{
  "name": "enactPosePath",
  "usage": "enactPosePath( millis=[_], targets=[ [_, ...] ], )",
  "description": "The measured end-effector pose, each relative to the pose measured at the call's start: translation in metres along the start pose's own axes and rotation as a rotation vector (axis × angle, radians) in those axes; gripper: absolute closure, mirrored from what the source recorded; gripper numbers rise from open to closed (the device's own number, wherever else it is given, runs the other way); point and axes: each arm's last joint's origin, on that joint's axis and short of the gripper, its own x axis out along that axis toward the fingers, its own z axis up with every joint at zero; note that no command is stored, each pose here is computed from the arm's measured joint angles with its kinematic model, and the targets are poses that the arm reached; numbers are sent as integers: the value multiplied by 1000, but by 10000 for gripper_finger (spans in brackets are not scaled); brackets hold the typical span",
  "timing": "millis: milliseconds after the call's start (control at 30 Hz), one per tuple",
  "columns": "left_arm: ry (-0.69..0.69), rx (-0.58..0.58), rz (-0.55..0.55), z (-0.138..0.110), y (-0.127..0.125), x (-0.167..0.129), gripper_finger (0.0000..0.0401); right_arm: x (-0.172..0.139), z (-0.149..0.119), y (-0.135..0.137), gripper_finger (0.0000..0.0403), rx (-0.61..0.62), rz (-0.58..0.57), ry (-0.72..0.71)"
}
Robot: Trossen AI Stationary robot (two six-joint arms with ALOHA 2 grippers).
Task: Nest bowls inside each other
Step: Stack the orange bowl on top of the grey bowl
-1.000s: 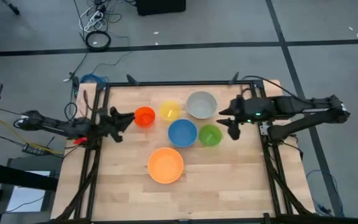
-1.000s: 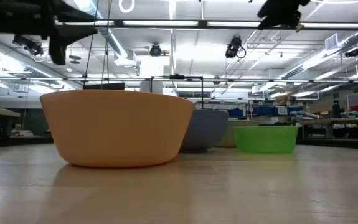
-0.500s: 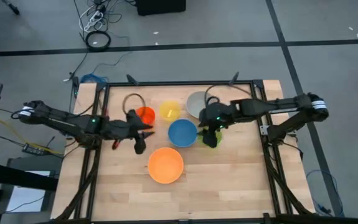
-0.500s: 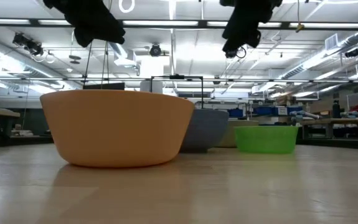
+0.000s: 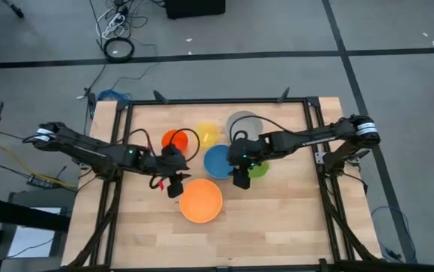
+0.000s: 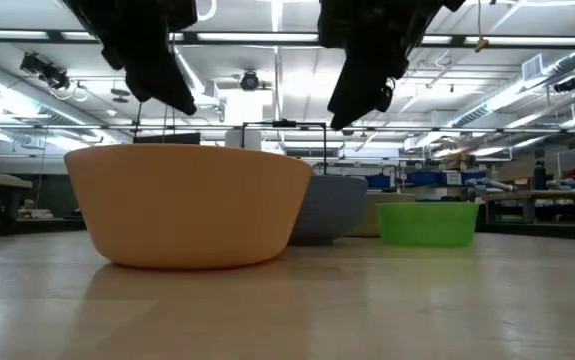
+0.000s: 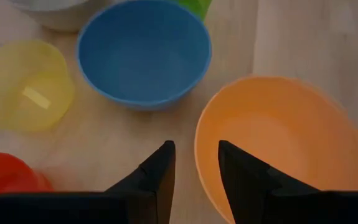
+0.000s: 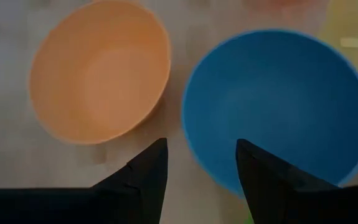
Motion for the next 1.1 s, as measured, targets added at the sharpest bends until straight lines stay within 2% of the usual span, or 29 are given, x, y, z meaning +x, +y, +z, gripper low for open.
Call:
enactPosePath(
  millis=[400,600,700,900,1100],
  targets=[
    [68,-4,-77,-5,-6,6,270,9,-2,-2,225,-53,1,30],
    [173,-8,-162,-16,-16,2,270,9,-4,9,223,-52,132,58],
    [211,-107,-161,-19,-18,1,270,11,-7,16,222,7,173,80],
    [298,-452,-70,-27,-15,0,270,13,-8,25,222,151,183,58],
    [301,-493,-76,-28,-20,-2,270,25,-18,28,207,229,180,-1]
  ],
)
